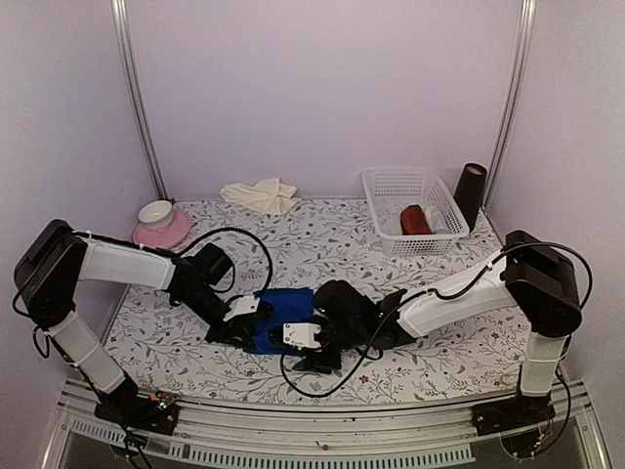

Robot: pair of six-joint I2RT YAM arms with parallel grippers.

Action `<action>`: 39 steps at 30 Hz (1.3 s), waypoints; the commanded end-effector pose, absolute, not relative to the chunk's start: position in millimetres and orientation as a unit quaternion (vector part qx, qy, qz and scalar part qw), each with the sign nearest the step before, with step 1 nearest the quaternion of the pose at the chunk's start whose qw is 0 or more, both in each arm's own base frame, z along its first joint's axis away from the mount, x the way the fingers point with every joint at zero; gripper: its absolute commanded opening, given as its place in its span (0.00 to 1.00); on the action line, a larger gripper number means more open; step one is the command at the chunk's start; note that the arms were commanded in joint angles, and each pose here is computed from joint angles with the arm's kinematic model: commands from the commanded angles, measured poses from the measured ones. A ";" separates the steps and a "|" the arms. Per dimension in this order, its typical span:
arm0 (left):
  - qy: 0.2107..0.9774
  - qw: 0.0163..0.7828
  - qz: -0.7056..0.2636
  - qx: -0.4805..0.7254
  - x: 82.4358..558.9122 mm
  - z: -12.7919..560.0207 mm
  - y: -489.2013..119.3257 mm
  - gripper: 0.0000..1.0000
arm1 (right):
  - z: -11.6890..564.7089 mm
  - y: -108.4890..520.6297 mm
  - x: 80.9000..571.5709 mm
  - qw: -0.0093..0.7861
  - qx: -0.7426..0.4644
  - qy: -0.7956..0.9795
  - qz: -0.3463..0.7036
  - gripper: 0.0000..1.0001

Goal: Roll the towels
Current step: Roll the towel at the center of the board.

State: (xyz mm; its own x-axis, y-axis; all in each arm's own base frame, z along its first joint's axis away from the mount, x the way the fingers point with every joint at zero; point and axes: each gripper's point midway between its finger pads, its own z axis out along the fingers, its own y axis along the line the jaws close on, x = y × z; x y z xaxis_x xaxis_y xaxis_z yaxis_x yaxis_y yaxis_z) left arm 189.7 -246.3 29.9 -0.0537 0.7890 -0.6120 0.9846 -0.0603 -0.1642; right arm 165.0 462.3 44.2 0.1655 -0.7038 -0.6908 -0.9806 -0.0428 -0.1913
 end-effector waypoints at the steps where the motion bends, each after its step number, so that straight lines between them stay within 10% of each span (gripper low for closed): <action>1: 0.686 0.161 -0.296 0.645 198.9 31.2 -240.3 0.21 | 32.5 462.9 178.1 0.326 -0.681 0.631 0.180 0.63; 28: 0.655 0.349 -0.209 0.637 237.3 74.4 -228.0 0.87 | 9.2 454.0 198.5 0.270 -0.647 0.689 0.186 0.35; 39: 0.548 0.451 -0.122 0.694 214.7 79.8 -221.9 0.86 | 19.4 461.9 204.7 0.217 -0.614 0.717 0.251 0.33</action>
State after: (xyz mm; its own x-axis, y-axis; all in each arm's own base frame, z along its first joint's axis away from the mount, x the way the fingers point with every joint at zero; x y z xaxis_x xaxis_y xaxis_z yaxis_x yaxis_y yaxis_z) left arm 210.2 -215.7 65.7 0.1985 0.6779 -0.7078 0.9486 0.0486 0.3127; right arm 207.4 471.5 37.6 -0.0492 -0.7391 -0.6717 -0.9950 0.0950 -0.0316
